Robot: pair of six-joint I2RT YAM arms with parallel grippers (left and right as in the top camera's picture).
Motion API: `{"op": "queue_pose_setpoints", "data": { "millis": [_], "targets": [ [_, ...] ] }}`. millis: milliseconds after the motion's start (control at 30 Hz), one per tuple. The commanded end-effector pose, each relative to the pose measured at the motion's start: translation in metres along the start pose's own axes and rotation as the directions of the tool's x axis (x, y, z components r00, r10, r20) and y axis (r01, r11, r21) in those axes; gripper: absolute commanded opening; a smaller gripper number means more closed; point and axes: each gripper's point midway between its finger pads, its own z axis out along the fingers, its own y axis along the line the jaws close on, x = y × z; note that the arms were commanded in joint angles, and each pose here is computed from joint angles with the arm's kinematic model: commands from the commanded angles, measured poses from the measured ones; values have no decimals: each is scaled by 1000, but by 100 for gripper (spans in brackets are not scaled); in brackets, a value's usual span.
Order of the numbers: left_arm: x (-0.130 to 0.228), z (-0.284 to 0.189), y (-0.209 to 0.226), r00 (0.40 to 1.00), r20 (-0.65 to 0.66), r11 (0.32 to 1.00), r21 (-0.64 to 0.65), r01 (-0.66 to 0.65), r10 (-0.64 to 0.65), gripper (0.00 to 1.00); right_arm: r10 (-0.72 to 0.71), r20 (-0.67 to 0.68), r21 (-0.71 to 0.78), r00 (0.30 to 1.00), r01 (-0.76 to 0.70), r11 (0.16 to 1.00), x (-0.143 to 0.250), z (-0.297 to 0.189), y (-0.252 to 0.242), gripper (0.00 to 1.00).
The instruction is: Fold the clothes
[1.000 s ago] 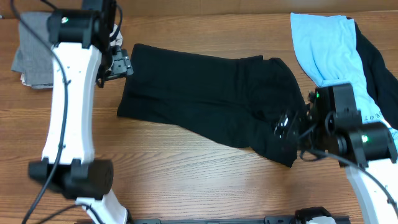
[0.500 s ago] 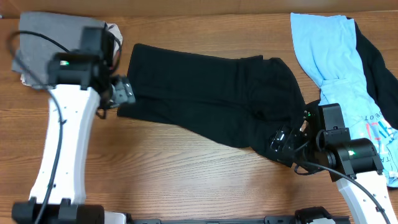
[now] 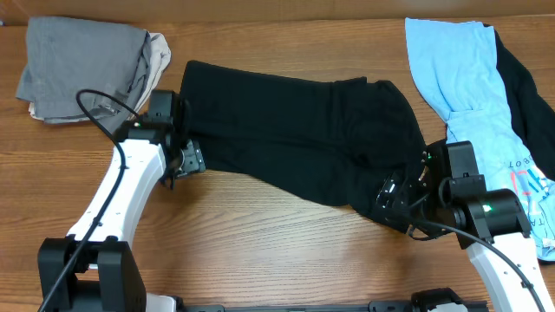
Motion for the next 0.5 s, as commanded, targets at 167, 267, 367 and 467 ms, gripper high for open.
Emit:
{"op": "queue_pose_setpoints", "data": {
  "millis": [167,267,367,467],
  "targets": [
    [-9,16,-5,997,74,999,27,-18,16,77,-18,-15,16,1000,18,1000,-7,13,3,89],
    [-17,16,-6,994,107,1000,27,4,-7,77,-26,-26,34,999,27,999,-10,19,2,88],
    [-23,17,-2,990,133,999,6,45,-45,77,-23,-43,60,999,25,998,-11,25,-2,88],
    [-24,24,-2,990,129,999,-6,49,-47,76,-17,-63,75,998,21,997,-10,30,-3,88]
  ]
}}
